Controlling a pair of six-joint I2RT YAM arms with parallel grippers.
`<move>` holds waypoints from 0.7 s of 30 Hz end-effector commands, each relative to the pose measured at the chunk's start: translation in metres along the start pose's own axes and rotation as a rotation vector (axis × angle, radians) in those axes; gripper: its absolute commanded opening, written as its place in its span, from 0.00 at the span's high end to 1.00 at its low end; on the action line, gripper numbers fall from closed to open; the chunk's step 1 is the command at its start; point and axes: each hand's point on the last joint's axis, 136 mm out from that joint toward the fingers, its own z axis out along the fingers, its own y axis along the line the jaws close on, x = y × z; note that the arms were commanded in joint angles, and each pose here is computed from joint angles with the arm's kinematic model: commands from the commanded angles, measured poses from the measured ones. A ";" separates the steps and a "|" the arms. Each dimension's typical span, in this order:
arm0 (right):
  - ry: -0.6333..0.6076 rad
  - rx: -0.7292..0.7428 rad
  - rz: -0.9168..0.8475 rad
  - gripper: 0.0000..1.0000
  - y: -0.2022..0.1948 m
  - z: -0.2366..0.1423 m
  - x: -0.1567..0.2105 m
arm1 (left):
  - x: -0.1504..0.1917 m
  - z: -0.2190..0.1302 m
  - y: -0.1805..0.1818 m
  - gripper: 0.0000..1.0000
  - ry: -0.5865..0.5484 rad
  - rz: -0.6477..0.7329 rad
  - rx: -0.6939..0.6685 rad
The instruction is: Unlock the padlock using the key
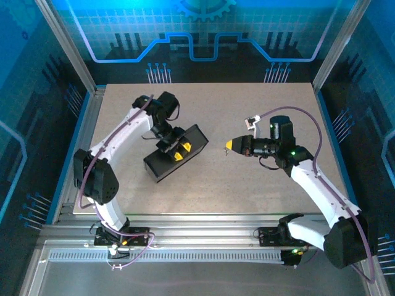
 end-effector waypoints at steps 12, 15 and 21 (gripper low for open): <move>0.006 -0.044 -0.026 1.00 0.020 0.019 -0.031 | -0.039 -0.060 -0.028 0.44 -0.054 0.142 0.143; 0.016 -0.057 -0.028 1.00 0.024 0.027 -0.033 | -0.032 -0.078 -0.039 0.46 -0.110 0.243 0.210; 0.053 -0.131 -0.020 1.00 0.028 0.040 -0.039 | -0.005 -0.091 -0.062 0.52 -0.230 0.598 0.359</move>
